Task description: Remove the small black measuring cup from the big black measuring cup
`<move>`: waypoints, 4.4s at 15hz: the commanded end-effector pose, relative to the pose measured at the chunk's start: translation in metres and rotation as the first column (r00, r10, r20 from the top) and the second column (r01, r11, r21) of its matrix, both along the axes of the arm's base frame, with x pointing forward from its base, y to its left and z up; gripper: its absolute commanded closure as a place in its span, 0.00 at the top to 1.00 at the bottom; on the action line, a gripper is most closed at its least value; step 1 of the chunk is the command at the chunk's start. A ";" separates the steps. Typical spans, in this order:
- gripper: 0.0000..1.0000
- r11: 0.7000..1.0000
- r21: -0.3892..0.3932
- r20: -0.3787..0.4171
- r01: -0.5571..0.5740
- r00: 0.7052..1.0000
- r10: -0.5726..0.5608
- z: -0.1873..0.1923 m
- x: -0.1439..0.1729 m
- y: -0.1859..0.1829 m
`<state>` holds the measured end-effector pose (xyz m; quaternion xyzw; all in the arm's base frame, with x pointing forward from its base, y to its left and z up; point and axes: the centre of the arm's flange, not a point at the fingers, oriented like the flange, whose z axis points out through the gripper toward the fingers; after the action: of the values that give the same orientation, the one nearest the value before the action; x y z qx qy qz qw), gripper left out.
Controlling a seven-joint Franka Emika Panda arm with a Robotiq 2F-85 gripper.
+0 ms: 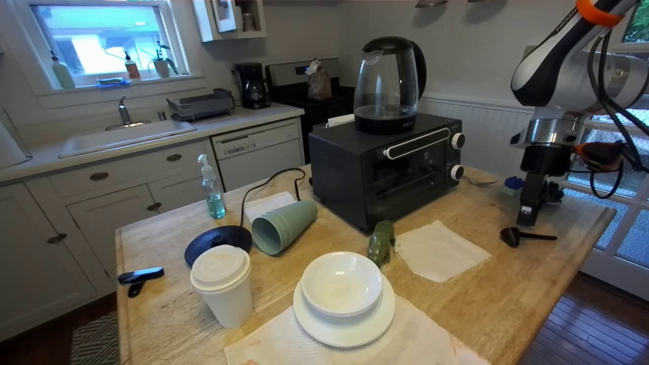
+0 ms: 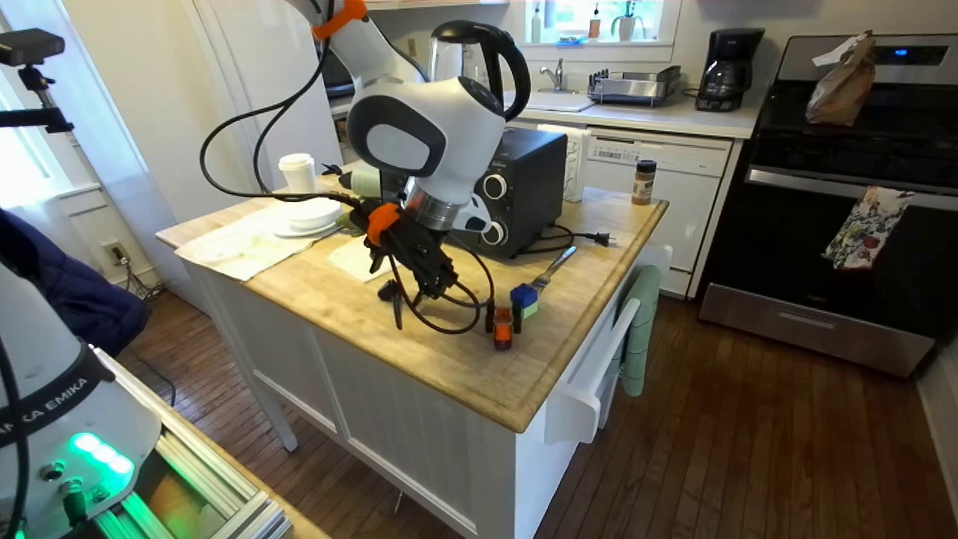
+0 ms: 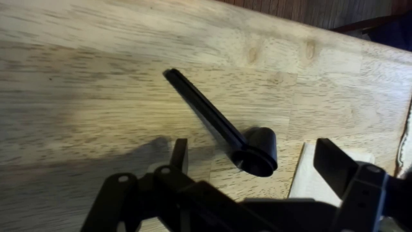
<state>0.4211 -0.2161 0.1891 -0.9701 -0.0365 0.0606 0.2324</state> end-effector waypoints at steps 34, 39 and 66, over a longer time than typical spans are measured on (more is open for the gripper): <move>0.35 0.951 0.263 0.150 -0.160 0.981 0.124 -0.017 0.033 -0.006; 0.22 0.953 0.259 0.150 -0.158 0.981 0.122 -0.018 0.034 -0.008; 0.00 0.960 0.251 0.166 -0.127 0.982 0.086 -0.015 0.037 -0.027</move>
<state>0.4535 -0.2353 0.1763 -0.9325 -0.1197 0.0094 0.3407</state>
